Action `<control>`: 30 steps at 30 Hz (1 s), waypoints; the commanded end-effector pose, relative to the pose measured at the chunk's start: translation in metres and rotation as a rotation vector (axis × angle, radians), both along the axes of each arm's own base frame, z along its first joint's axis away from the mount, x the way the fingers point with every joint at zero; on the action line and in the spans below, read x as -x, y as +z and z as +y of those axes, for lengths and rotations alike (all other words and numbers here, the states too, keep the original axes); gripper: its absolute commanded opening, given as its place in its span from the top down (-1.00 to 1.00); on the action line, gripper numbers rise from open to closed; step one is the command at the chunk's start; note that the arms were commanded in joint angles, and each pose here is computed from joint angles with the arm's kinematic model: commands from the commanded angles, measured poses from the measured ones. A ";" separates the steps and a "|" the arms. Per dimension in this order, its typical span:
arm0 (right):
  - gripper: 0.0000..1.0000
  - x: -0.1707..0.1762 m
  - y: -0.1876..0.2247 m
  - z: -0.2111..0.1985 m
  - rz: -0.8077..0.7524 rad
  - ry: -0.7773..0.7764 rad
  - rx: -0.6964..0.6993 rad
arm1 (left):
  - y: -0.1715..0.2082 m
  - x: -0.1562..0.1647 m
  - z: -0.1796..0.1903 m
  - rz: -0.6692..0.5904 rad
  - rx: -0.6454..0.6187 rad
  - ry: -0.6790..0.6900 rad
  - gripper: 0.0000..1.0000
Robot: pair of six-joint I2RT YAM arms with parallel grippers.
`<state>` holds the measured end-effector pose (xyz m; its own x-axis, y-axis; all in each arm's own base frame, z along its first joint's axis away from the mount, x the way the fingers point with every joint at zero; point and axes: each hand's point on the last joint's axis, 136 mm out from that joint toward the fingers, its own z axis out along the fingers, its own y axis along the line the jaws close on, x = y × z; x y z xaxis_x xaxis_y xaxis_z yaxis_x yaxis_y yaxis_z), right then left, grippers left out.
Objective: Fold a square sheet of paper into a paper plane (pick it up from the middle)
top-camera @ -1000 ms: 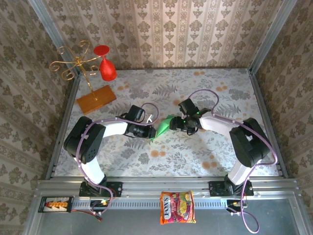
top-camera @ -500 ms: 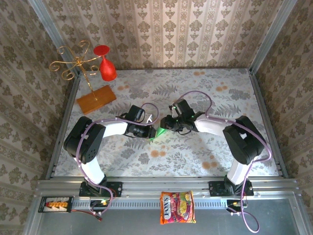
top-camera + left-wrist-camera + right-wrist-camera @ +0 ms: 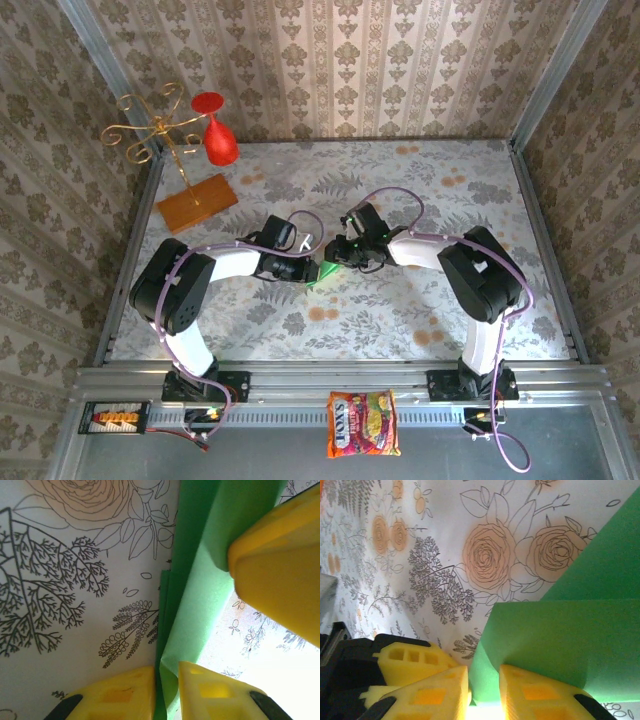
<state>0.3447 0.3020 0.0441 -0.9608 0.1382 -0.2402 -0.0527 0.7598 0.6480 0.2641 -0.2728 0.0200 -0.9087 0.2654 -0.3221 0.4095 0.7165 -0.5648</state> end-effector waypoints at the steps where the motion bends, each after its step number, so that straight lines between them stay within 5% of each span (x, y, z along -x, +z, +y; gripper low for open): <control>1: 0.53 -0.002 -0.006 -0.005 0.017 -0.026 0.046 | -0.035 0.019 0.011 0.068 -0.085 0.009 0.59; 30: 0.53 0.002 -0.023 -0.013 0.077 -0.035 0.123 | -0.035 0.020 0.012 0.070 -0.084 0.018 0.60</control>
<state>0.3453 0.2910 0.0305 -0.9658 0.1522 -0.2100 0.0019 0.8138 0.5811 0.2642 -0.2725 0.0204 -0.9090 0.2582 -0.3271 0.4073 0.7167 -0.5662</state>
